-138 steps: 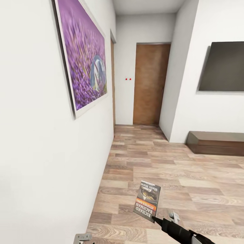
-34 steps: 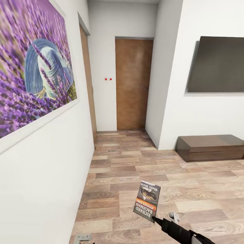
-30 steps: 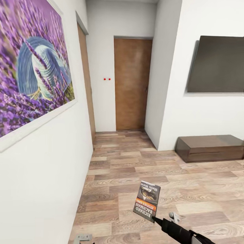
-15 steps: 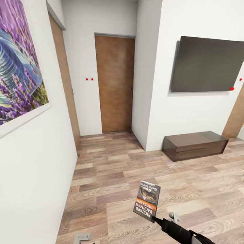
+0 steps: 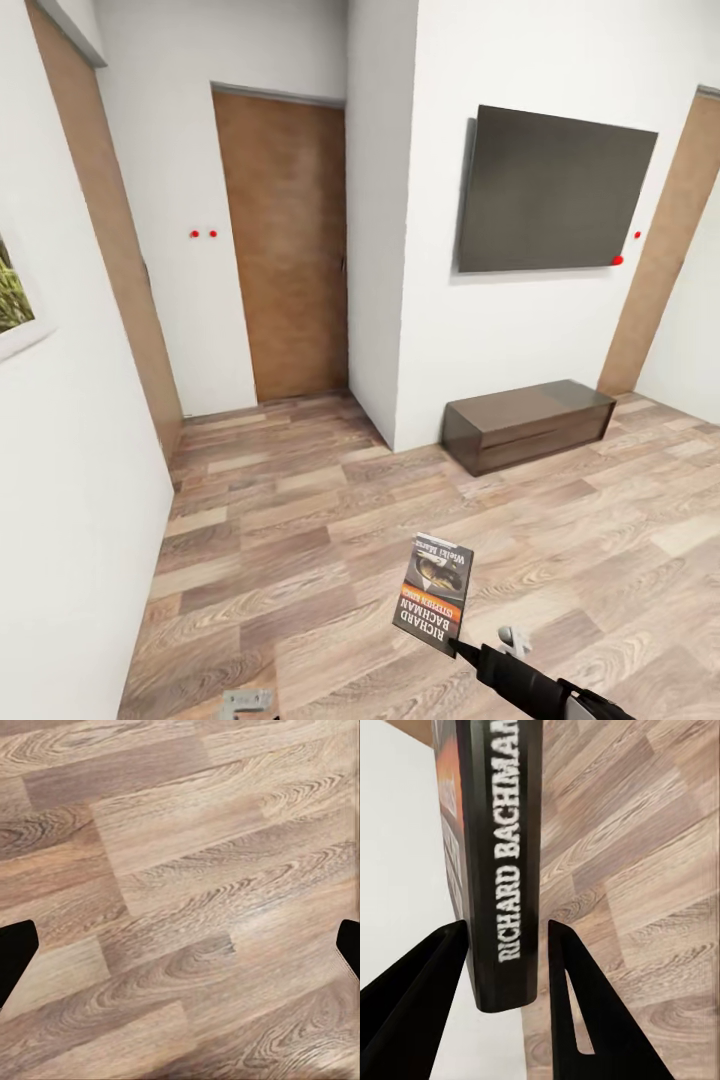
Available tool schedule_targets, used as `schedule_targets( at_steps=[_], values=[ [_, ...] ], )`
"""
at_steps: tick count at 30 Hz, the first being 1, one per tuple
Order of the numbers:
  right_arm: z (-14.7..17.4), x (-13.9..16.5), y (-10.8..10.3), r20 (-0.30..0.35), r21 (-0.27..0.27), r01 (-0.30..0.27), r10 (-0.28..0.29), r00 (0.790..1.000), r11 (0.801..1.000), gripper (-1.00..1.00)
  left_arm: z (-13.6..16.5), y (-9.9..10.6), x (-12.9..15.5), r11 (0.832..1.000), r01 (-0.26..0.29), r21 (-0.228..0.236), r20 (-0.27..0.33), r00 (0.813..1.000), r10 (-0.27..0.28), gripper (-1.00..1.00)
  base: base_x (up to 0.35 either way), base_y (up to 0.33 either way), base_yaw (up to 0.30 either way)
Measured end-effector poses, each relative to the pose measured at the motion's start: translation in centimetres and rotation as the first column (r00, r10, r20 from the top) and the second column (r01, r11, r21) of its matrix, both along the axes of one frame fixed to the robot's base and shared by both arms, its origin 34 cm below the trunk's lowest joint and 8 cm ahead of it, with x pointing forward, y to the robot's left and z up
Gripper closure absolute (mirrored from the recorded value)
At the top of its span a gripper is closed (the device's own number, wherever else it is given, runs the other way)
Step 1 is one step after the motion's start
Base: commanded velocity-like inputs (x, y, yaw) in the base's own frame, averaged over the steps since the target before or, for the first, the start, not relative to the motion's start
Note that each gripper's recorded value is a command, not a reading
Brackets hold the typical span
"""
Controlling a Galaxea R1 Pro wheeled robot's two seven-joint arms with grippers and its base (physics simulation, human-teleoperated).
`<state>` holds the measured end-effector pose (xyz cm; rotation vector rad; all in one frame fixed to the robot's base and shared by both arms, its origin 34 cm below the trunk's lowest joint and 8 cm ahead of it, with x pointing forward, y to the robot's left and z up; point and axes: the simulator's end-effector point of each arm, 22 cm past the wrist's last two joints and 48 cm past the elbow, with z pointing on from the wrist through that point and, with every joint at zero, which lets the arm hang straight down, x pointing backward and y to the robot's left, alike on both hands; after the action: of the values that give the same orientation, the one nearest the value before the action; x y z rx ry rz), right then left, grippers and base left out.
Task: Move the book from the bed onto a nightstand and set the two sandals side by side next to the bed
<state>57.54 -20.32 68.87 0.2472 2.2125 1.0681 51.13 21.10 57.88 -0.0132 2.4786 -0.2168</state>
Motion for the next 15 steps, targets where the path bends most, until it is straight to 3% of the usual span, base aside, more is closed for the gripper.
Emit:
schedule_targets(
  at_steps=[15],
  values=[
    [-0.02,-0.01,0.0,0.0,-0.001,0.0,0.0,1.0,1.0,1.0,0.01,0.0,0.01,1.0,0.0,0.0,0.0,1.0,0.0,-1.0,0.304,0.0,-0.257]
  ],
)
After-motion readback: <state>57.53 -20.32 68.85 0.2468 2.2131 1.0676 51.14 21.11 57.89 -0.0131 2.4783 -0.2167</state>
